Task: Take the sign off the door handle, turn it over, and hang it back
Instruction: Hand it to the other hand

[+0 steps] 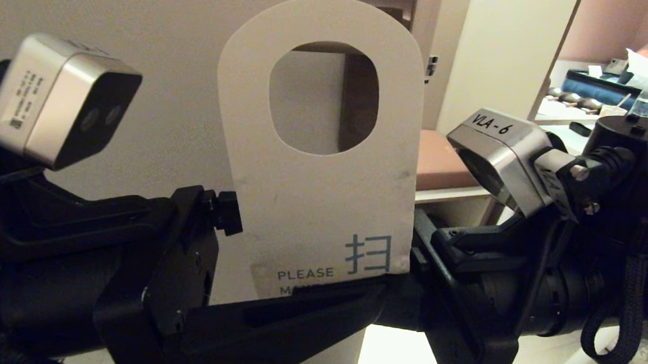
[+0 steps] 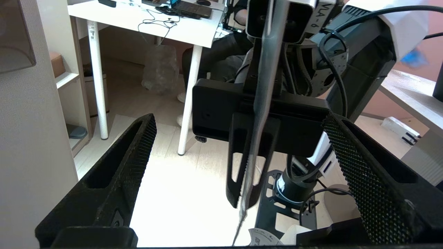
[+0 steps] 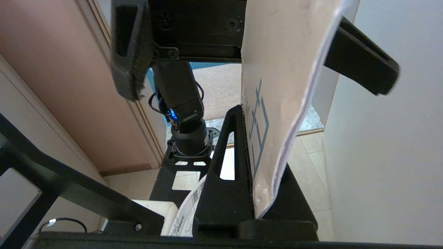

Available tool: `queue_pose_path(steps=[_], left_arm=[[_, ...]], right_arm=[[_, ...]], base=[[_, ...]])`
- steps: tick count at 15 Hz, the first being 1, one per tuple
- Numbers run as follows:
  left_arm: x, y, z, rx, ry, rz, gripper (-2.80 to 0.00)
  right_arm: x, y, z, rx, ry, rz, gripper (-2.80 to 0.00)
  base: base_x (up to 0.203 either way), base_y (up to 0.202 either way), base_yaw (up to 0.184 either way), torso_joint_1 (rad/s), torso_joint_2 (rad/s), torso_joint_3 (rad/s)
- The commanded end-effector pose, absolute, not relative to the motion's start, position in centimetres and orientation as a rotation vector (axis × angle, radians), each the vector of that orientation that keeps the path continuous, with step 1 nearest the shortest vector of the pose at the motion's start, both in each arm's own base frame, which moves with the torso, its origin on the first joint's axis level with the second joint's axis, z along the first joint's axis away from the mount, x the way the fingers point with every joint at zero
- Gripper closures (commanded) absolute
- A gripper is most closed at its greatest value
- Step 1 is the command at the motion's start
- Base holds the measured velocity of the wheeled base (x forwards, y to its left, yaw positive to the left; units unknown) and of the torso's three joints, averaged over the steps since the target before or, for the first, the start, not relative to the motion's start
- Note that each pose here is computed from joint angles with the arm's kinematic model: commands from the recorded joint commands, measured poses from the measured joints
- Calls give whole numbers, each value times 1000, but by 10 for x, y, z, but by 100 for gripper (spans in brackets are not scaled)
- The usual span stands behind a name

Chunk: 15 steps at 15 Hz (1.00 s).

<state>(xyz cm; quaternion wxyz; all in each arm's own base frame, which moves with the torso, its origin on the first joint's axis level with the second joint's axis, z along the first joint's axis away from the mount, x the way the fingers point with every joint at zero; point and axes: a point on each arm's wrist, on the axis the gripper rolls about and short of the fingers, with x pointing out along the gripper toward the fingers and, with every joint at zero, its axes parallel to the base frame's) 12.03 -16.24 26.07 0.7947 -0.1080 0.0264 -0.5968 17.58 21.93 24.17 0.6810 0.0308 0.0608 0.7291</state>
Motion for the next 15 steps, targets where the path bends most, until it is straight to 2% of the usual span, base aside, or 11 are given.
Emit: queue_pose_path(steps=[1,9,10,11,15], left_arm=[[120,-164,260,-233,60,-1287,-280],[119,-164,260,-227,57,-1292,-280],[119,-164,260,-226,56,-1293,-151],[119,-164,260,-227,55,-1294,0],[117,-164,262,-236,53,-1302,0]], right_arm=[[175,220,242,69,133,1646,0],[173,223,240,67,139,1658,0],[173,223,240,67,139,1658,0],[173,223,240,67,139,1658,0],[173,224,240,67,142,1658,0]], base=[[0,0,0,0,0,0],[0,0,0,0,0,0],[0,0,0,0,0,0],[0,0,0,0,0,0],[0,0,0,0,0,0]])
